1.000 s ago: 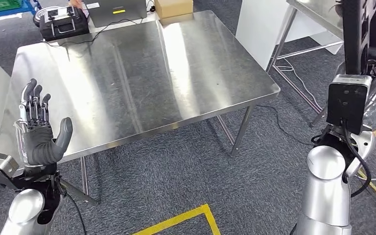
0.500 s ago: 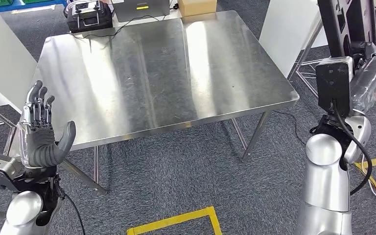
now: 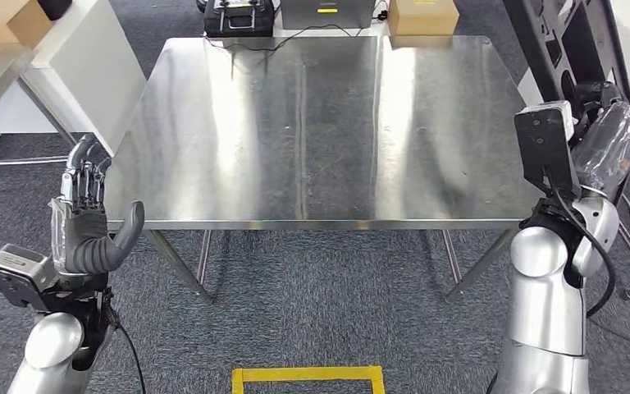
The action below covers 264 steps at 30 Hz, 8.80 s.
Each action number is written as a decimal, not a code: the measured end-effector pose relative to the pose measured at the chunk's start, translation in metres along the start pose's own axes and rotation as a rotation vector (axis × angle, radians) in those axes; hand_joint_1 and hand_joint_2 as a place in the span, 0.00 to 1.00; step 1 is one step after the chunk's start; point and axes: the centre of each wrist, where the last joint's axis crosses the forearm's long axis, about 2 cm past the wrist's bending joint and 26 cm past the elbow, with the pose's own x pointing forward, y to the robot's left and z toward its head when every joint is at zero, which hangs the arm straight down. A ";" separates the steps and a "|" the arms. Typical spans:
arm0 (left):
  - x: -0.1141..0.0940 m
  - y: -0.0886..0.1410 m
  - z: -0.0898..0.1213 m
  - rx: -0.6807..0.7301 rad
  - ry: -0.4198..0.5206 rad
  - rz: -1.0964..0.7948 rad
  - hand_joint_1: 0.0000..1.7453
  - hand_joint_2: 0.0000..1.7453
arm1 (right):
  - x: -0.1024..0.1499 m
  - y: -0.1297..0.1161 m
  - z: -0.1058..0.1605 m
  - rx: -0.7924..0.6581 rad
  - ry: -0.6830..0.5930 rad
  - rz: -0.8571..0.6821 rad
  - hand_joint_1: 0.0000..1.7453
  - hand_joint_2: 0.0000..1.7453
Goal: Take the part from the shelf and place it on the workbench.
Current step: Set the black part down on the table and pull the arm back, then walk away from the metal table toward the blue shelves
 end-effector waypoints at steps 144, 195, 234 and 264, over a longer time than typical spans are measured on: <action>-0.013 0.043 0.012 0.075 0.037 -0.074 0.00 0.00 | 0.016 0.026 0.007 -0.196 -0.151 -0.163 0.00 0.00; 0.006 0.087 0.064 0.173 0.054 0.004 0.00 0.00 | 0.033 -0.033 0.091 -0.316 -0.227 -0.498 0.00 0.00; 0.003 0.085 0.081 0.167 0.119 0.032 0.00 0.00 | 0.025 -0.050 0.179 -0.237 -0.150 -0.399 0.00 0.00; -0.094 0.087 0.278 0.563 1.134 -0.347 0.00 0.00 | -0.100 0.060 0.376 0.323 0.989 -0.128 0.00 0.00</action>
